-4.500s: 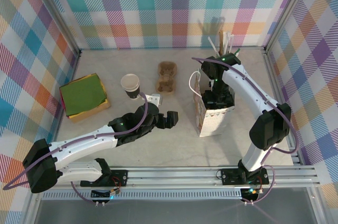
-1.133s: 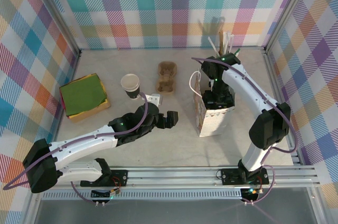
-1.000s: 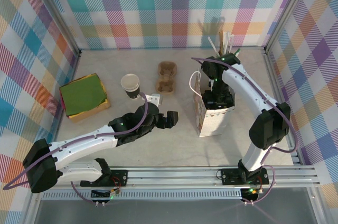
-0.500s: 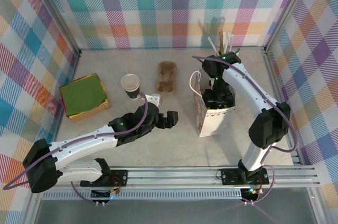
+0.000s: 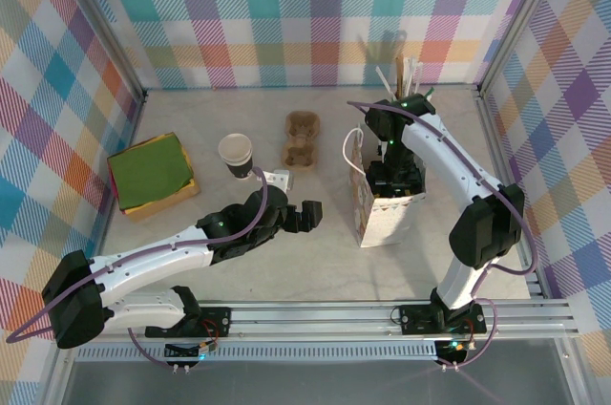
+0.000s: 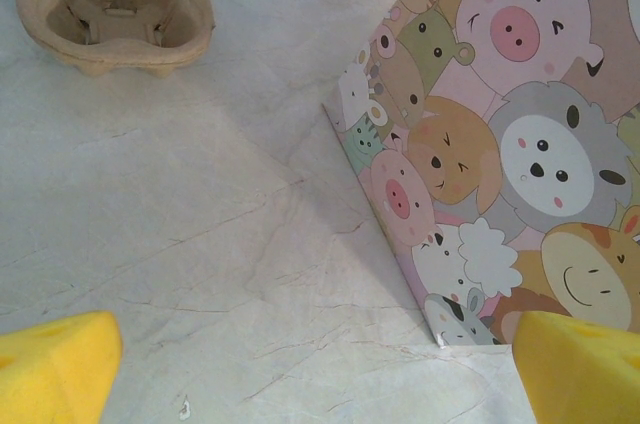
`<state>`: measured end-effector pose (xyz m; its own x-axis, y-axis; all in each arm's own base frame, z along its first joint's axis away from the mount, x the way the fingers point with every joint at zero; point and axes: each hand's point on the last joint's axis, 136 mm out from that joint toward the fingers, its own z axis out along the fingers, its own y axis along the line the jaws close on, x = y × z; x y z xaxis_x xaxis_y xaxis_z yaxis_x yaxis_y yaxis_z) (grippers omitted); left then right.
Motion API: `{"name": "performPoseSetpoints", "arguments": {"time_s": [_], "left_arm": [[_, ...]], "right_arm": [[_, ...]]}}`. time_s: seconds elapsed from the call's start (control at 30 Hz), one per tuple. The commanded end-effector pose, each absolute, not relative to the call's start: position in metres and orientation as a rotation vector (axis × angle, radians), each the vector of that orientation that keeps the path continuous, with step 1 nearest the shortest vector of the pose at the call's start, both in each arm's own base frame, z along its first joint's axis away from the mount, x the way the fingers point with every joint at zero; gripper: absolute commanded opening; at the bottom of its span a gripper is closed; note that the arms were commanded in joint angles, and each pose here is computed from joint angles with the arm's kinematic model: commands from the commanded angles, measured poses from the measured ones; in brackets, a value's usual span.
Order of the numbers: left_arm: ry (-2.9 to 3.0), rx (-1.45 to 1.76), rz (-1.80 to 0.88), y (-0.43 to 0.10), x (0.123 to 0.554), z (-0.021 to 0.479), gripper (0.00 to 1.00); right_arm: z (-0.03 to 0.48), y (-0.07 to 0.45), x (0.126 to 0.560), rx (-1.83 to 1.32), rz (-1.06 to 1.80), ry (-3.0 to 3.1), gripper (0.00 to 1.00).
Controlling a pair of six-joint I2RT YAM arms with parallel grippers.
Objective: Pack the takeout coffee
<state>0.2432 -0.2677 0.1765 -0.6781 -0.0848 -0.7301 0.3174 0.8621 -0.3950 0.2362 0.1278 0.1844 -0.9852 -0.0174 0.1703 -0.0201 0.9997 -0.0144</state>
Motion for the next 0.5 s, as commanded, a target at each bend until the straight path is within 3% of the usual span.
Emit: {"name": "performPoseSetpoints", "arguments": {"time_s": [0.0, 0.47], "left_arm": [[2.235, 0.145, -0.631, -0.2645, 0.2467, 0.1736, 1.00], [2.238, 0.146, -0.633, -0.2657, 0.2468, 0.1728, 1.00]], "right_arm": [[0.1941, 0.1171, 0.2157, 0.029, 0.076, -2.872, 0.67], [0.1935, 0.1170, 0.2175, 0.029, 0.071, -2.873, 0.67]]}}
